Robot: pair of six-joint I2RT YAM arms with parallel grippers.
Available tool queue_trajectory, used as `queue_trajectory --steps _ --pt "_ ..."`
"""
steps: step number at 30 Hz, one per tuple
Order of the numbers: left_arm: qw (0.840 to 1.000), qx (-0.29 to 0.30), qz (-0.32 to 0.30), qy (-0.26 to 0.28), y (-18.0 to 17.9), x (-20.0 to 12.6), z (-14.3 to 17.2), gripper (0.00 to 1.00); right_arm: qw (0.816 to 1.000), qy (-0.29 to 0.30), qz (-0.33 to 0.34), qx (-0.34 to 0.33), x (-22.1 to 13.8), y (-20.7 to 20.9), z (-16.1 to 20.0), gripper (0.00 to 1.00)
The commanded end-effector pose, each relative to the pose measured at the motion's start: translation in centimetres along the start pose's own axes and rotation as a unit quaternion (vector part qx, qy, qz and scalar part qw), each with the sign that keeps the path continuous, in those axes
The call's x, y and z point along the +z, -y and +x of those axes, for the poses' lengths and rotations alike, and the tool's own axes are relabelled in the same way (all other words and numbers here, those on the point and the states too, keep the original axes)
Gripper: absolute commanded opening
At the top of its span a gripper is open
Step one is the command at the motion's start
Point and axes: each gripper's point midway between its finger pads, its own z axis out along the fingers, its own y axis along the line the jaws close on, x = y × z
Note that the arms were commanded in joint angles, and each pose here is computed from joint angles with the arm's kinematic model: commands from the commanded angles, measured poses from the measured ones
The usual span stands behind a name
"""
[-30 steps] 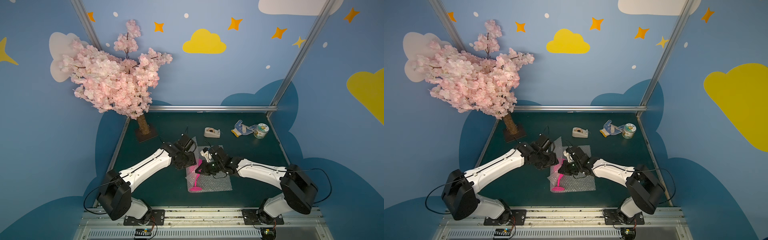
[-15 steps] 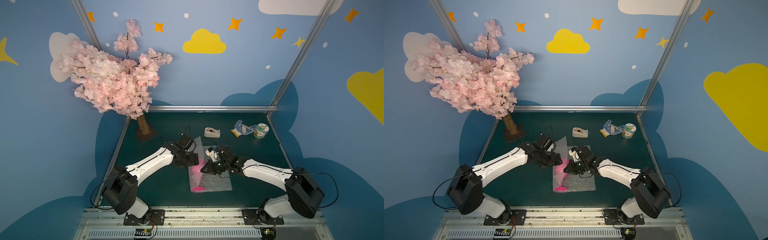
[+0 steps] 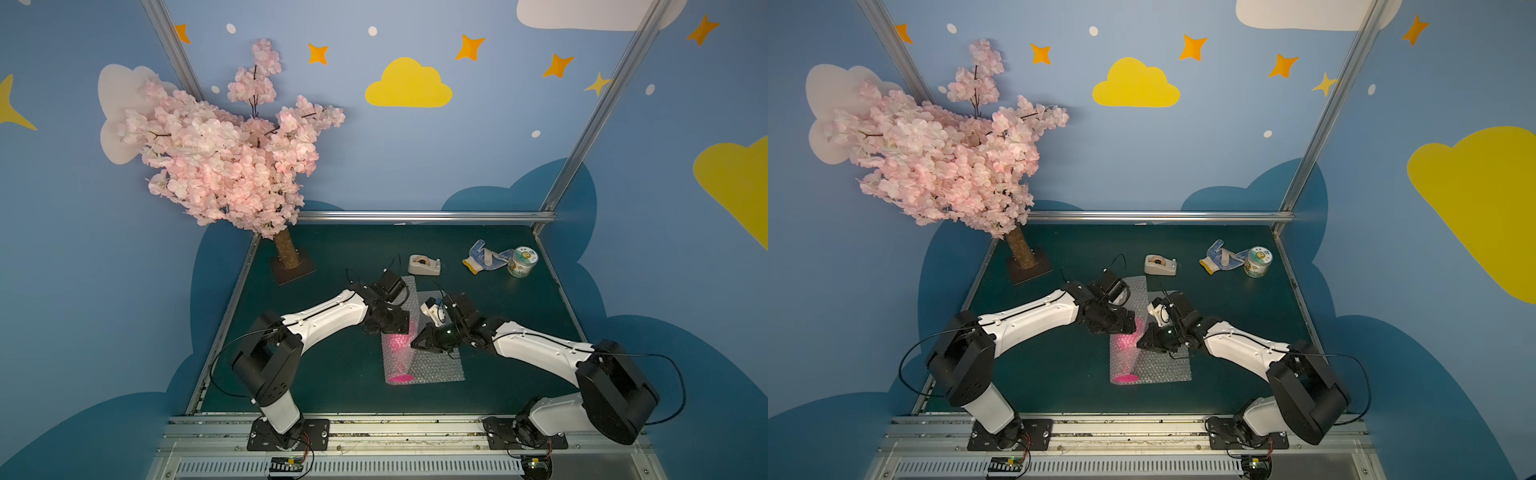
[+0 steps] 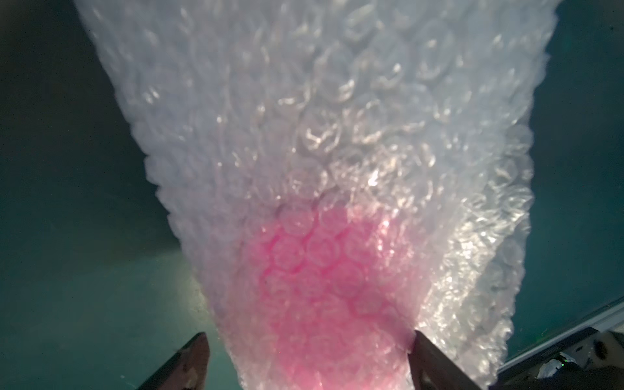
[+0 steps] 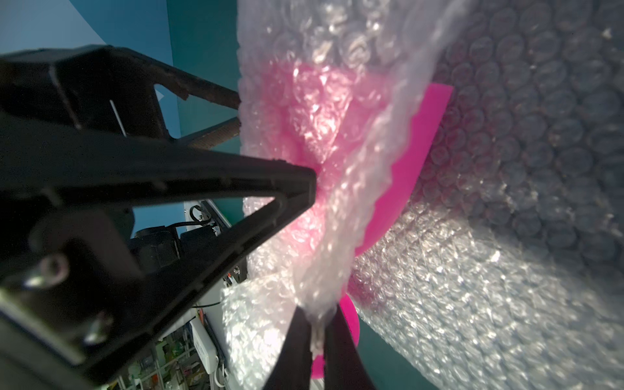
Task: Wrap wine glasses in bubble wrap
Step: Wrap the wine glass in bubble wrap.
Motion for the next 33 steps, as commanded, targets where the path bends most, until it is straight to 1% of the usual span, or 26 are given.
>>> queue_trajectory --steps 1,5,8,10,12,14,16,17,19,21,23,27,33 --pt "0.999 0.009 -0.044 -0.010 -1.0 0.4 0.4 0.90 1.000 -0.010 0.017 0.002 -1.4 1.2 1.3 0.21" --pt "0.998 0.002 -0.061 -0.014 -1.4 0.9 0.4 0.90 0.999 0.006 0.044 0.030 -3.5 3.1 2.4 0.29" --pt "0.997 -0.002 -0.071 -0.013 -1.7 1.0 0.3 0.89 0.995 0.048 0.062 0.068 -5.2 3.8 2.0 0.32" --pt "0.997 -0.002 -0.076 -0.011 -1.7 1.0 0.2 0.89 0.992 0.080 0.064 0.068 -6.2 3.5 1.3 0.33" --pt "0.997 -0.001 -0.074 -0.012 -1.5 1.1 0.1 0.89 0.993 0.106 0.046 0.038 -6.6 2.5 0.3 0.33" --pt "0.997 0.001 -0.073 -0.013 -1.3 1.2 0.1 0.88 0.991 0.121 0.040 0.029 -6.8 2.0 -0.5 0.32" --pt "0.997 0.003 -0.071 -0.013 -1.2 1.3 0.1 0.88 0.992 0.116 0.039 0.030 -6.2 1.9 -0.9 0.30" --pt "0.997 0.002 -0.072 -0.014 -1.2 1.4 0.1 0.88 0.993 0.106 0.037 0.033 -5.6 2.0 -0.9 0.27" --pt "0.997 0.001 -0.071 -0.015 -1.2 1.4 0.2 0.88 0.996 0.075 0.034 0.038 -4.1 2.1 -0.9 0.22" --pt "0.997 0.001 -0.073 -0.015 -1.2 1.5 0.2 0.88 0.998 0.030 0.032 0.037 -2.1 2.4 -0.4 0.18" --pt "0.997 0.001 -0.074 -0.016 -1.3 1.5 0.3 0.88 0.999 0.014 0.028 0.030 -0.4 1.8 -0.9 0.15" --pt "0.997 -0.004 -0.082 -0.015 -1.7 1.5 0.3 0.89 0.999 -0.008 0.027 0.023 2.5 1.0 -0.7 0.11" --pt "0.997 -0.004 -0.081 -0.010 -1.6 1.9 0.0 0.91 0.999 -0.022 0.008 0.040 4.7 0.7 0.4 0.09"
